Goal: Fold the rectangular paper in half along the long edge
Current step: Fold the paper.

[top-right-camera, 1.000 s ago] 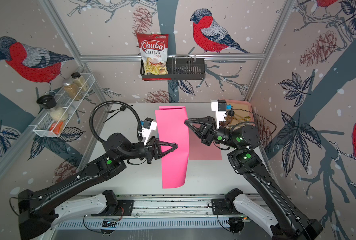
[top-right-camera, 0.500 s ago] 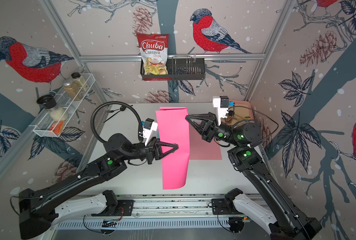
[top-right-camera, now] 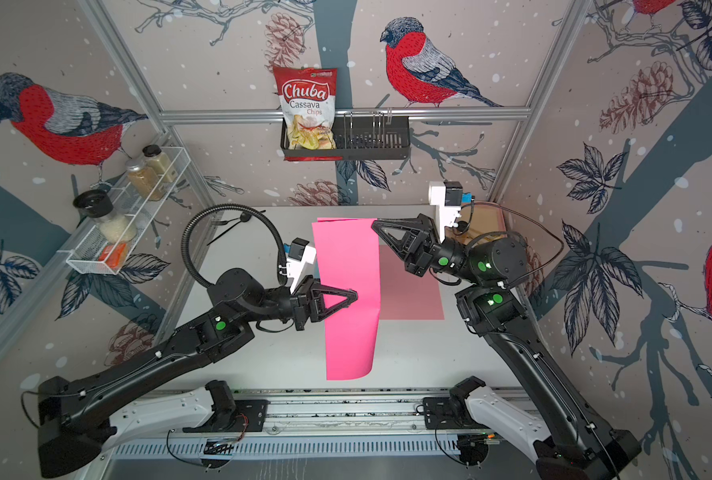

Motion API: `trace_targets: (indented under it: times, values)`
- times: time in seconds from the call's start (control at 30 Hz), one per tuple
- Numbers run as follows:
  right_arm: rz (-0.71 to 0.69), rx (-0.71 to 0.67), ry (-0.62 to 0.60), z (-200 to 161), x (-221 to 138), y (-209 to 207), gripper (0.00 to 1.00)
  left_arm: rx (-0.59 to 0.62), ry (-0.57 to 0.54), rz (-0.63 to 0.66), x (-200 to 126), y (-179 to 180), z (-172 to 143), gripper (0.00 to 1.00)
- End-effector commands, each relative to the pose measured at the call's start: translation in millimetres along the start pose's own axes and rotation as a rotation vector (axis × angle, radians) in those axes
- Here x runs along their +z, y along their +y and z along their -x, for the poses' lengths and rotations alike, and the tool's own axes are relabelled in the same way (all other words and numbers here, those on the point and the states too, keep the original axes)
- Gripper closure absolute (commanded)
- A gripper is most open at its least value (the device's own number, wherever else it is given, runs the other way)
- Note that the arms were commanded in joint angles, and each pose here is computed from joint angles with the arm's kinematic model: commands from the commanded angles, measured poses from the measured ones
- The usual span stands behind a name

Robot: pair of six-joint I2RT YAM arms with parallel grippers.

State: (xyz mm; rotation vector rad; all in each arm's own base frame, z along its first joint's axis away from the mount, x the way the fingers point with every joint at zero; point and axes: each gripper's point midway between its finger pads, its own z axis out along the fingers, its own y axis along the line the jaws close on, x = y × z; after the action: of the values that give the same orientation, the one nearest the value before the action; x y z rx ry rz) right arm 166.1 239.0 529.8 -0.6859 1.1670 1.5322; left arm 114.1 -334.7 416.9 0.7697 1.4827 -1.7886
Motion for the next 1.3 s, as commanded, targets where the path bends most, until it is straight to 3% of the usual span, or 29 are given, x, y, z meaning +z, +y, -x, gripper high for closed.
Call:
trace_targets:
  times: [0.0,0.03,0.13,0.27,0.43,0.5,0.87,1.23,1.27]
  values:
    - [0.022,-0.038,-0.026,10.4,0.6,7.8,0.92,0.023,-0.017,-0.029,-0.3,-8.2,4.1,1.00]
    - [0.015,-0.035,-0.028,11.4,0.8,6.3,0.87,0.023,-0.017,-0.032,-0.1,-9.0,4.1,1.00]
    - [0.031,-0.038,-0.025,11.0,1.0,7.7,1.00,0.023,-0.017,-0.034,0.1,-9.8,4.2,1.00]
    - [0.022,-0.027,-0.014,7.8,-0.1,6.4,0.97,0.031,-0.024,-0.032,-0.8,-12.1,7.0,1.00]
    - [-0.037,0.016,0.040,-7.4,-7.0,-0.1,0.38,0.036,-0.039,-0.034,-1.2,-17.0,14.0,1.00]
    - [-0.048,0.039,0.067,-18.3,-12.1,-0.7,0.37,0.034,-0.046,-0.040,-1.4,-19.3,16.1,1.00]
    - [-0.040,0.142,0.132,-65.7,-33.7,18.2,0.45,0.027,-0.077,-0.044,-1.6,-21.4,23.1,1.00]
    - [-0.060,0.143,0.179,-87.6,-34.4,28.6,0.99,0.013,-0.077,-0.057,4.9,-20.5,26.7,1.00]
    - [-0.063,0.142,0.181,-88.5,-35.6,28.7,1.00,0.013,-0.080,-0.060,5.1,-21.4,28.0,1.00]
